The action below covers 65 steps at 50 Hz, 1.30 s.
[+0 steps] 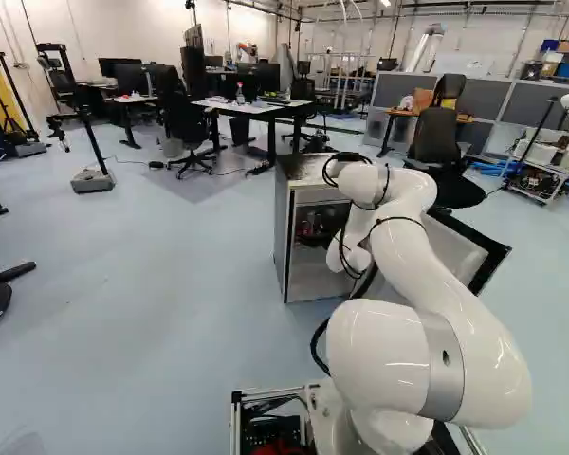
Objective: Grab a drink from the fridge
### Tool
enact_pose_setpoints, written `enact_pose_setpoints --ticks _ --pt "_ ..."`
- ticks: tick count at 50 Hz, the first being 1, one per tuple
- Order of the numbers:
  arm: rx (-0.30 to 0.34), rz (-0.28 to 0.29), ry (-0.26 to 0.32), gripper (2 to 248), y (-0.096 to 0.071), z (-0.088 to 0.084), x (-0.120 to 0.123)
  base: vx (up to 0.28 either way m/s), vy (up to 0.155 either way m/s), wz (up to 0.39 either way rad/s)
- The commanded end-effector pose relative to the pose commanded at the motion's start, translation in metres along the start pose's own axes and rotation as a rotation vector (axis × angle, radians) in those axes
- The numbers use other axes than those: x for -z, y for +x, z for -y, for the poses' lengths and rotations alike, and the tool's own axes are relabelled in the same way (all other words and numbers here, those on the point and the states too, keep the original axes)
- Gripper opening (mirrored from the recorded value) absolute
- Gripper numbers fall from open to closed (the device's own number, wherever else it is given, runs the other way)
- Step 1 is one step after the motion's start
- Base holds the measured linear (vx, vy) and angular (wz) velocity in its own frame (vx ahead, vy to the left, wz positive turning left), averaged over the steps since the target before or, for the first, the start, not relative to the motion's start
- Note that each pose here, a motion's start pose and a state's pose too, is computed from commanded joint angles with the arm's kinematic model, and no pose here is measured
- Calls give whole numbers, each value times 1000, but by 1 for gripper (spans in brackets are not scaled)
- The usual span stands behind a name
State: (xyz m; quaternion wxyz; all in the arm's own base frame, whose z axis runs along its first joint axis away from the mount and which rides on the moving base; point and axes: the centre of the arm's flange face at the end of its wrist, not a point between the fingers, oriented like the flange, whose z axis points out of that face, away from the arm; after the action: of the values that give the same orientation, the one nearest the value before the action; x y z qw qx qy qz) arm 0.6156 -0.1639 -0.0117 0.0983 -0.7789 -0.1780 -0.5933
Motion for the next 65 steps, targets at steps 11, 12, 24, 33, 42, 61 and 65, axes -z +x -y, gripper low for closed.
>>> enact_pose_setpoints --ticks 11,12,24,33,42,61,65 --pt "11 -10 4 193 0 -1 -8 0 0 0" --pt "12 -11 4 193 0 -1 -9 0 0 0" --pt "22 -21 8 193 0 -1 -16 0 0 0" --pt "22 -21 9 193 0 -1 -17 0 0 0" --pt "22 -21 9 164 0 -1 -17 0 0 0" --pt "22 -21 9 94 0 -1 -17 0 0 0" --pt "22 -21 9 94 1 -1 -16 0 0 0"
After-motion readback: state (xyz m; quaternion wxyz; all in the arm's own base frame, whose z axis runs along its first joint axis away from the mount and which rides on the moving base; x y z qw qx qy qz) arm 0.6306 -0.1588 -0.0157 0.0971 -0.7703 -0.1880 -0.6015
